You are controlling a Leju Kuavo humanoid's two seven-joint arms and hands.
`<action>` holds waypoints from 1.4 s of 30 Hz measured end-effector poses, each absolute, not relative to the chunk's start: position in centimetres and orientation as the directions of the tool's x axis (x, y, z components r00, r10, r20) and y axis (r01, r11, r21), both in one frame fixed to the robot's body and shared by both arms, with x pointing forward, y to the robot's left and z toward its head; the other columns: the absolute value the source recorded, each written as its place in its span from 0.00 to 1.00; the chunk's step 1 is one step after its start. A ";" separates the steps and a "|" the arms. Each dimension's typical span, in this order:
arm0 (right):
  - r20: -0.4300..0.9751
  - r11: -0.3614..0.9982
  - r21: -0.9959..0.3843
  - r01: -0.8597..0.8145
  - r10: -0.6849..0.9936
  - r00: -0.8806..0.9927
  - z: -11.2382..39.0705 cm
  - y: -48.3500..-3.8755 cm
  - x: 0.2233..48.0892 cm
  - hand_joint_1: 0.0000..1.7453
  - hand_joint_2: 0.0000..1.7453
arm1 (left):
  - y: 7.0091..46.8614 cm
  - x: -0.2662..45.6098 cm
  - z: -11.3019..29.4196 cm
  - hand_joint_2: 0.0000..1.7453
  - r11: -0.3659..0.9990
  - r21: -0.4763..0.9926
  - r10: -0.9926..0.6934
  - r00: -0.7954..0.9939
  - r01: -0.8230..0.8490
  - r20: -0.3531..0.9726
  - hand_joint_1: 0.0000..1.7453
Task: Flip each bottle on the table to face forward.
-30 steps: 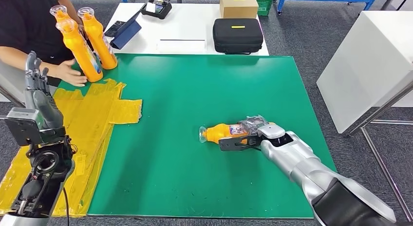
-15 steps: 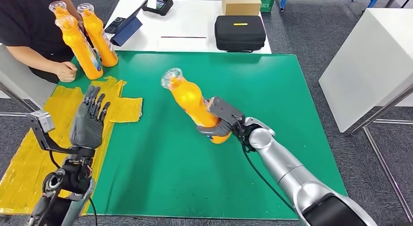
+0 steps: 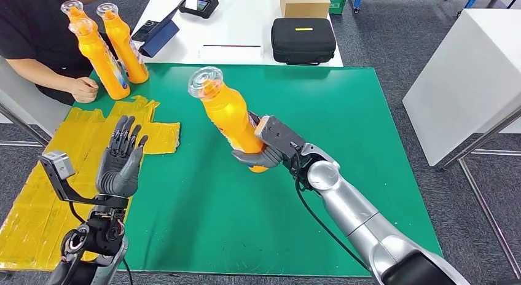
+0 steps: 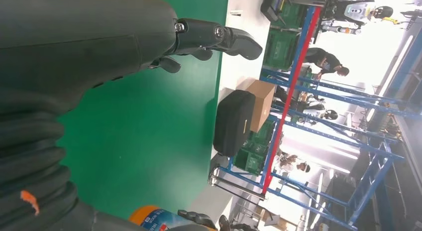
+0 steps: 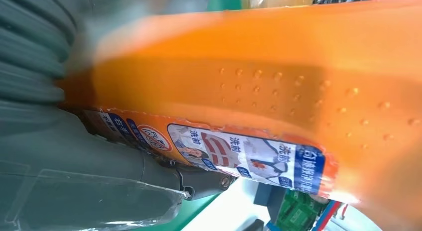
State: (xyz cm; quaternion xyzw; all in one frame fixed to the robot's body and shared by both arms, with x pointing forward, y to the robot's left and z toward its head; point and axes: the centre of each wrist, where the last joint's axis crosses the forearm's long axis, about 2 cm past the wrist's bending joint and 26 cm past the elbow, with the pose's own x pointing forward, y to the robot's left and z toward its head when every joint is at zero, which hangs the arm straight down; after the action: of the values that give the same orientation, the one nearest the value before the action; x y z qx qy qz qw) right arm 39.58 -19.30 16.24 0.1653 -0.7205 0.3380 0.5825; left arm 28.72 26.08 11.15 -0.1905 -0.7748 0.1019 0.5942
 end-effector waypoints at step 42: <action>0.719 0.470 -0.684 -0.558 0.565 -0.405 17.4 -1.9 34.9 1.00 1.00 | 19.4 30.6 16.3 1.00 0.876 -0.423 0.477 -0.289 0.230 0.830 0.00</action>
State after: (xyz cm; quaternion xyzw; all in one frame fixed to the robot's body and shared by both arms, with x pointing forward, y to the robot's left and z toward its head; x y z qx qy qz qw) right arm 34.95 -1.95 17.44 -0.0026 -0.6616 0.5147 0.5453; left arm 30.62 19.36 16.28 -0.2220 -0.7951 0.1117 0.5532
